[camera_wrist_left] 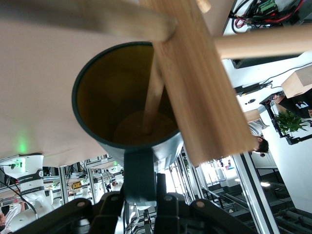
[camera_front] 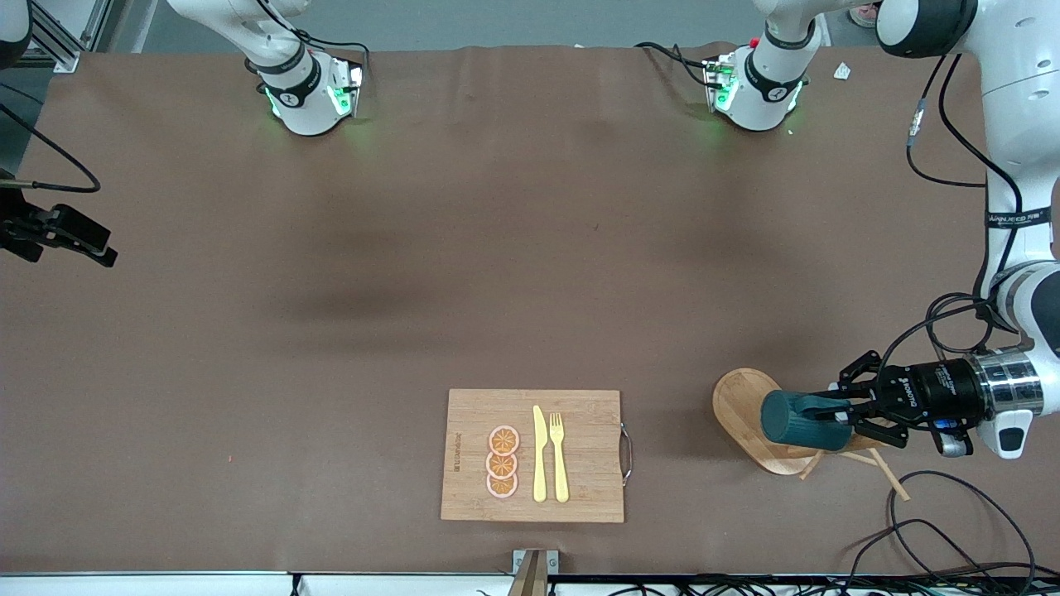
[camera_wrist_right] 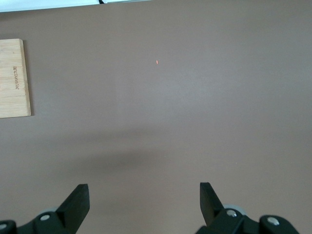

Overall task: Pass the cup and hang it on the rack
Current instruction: 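Lower the mug handle onto the peg and open the left gripper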

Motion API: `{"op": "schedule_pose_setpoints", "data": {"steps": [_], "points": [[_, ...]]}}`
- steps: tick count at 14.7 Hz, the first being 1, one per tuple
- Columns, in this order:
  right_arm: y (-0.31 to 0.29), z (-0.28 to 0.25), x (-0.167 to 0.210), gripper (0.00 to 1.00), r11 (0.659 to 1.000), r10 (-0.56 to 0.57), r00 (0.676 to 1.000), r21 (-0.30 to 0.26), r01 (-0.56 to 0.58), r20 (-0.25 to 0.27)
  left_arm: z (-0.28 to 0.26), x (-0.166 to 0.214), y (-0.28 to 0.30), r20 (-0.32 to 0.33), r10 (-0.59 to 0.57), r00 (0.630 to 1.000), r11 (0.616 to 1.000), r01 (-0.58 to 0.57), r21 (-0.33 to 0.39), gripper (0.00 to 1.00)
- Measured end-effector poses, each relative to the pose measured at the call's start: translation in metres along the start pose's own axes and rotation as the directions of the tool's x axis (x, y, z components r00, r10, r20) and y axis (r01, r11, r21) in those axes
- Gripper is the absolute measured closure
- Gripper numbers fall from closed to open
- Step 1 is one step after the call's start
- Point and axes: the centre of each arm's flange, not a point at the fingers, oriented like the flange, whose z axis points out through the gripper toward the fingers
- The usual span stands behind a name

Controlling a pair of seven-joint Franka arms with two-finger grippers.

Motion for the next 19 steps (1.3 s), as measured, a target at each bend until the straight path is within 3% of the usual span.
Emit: {"op": "schedule_pose_setpoints", "data": {"steps": [19], "points": [[0.000, 0.000, 0.000, 0.00, 1.000, -0.001, 1.000, 0.000, 0.001, 0.000, -0.009, 0.024, -0.007, -0.001, 0.002, 1.000, 1.000, -0.002, -0.012, 0.79]]}}
